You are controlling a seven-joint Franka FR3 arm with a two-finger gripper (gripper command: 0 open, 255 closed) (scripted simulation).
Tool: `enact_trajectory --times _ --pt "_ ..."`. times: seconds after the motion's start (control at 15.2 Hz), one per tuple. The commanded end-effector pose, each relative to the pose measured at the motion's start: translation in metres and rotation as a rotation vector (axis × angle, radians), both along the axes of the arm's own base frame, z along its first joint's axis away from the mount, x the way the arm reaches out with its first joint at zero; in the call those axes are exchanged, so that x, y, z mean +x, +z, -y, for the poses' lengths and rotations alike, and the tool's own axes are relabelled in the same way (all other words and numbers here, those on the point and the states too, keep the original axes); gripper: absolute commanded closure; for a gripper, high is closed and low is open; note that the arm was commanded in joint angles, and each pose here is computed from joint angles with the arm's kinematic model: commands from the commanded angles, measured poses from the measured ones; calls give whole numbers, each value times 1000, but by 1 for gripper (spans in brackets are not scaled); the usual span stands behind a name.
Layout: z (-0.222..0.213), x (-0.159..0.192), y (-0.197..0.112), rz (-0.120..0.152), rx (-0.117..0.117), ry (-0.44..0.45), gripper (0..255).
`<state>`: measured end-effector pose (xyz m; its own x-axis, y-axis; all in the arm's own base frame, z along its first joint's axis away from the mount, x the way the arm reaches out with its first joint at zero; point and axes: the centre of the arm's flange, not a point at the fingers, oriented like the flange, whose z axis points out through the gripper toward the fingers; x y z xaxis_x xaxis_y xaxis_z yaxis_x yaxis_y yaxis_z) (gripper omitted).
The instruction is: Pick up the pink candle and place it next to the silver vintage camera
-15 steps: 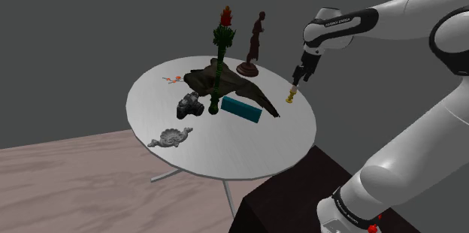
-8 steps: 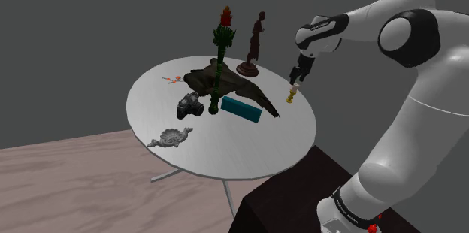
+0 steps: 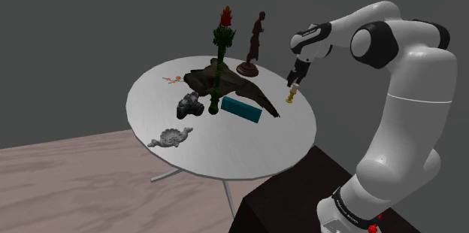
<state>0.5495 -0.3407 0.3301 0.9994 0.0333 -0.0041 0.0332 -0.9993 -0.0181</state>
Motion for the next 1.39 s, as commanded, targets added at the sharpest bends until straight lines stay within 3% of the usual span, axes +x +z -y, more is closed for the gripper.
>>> enact_trajectory --times 0.0,0.2,0.73,0.79,1.32 --pt "-1 1 -11 1 0 0 0" --pt "-1 0 -24 1 0 0 0" --pt "-1 0 -24 1 0 0 0" --pt "-1 0 -24 1 0 0 255" --pt "-1 1 -24 1 0 0 255"
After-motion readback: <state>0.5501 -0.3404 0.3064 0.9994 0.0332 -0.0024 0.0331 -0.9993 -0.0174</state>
